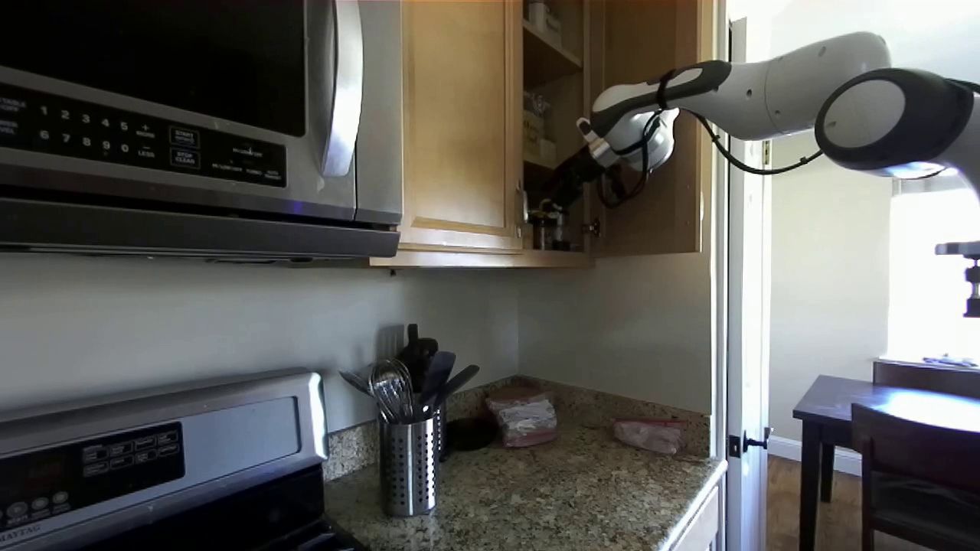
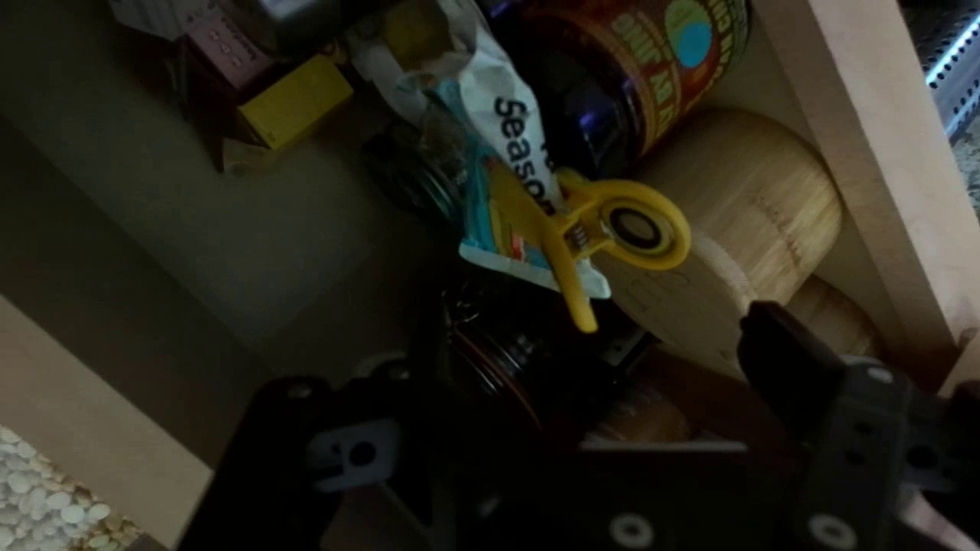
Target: Open the cupboard, take an object from it and place it on the counter then close the cupboard
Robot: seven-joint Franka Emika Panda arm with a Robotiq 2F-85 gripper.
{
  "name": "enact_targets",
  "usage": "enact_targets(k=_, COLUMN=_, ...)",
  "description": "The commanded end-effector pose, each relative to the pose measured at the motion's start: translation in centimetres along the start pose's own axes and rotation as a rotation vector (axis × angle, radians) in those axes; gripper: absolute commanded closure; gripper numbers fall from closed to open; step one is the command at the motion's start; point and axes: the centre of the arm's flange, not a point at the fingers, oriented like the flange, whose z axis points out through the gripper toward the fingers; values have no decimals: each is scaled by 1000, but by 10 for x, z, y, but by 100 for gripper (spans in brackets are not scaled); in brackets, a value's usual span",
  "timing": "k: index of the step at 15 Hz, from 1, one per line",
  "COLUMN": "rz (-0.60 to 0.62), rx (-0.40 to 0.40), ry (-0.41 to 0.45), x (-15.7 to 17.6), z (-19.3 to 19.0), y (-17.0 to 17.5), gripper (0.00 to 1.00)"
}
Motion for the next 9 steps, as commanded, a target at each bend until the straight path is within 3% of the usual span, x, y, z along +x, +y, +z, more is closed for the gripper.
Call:
enact_targets(k=1, rz=-42, rx=-30, ry=-9, x=-3, z=1, y=15, gripper=28)
enact_targets(k=9, rz=-70, rx=-50, ry=-16, x=-9, z=-6, y=20, gripper=79)
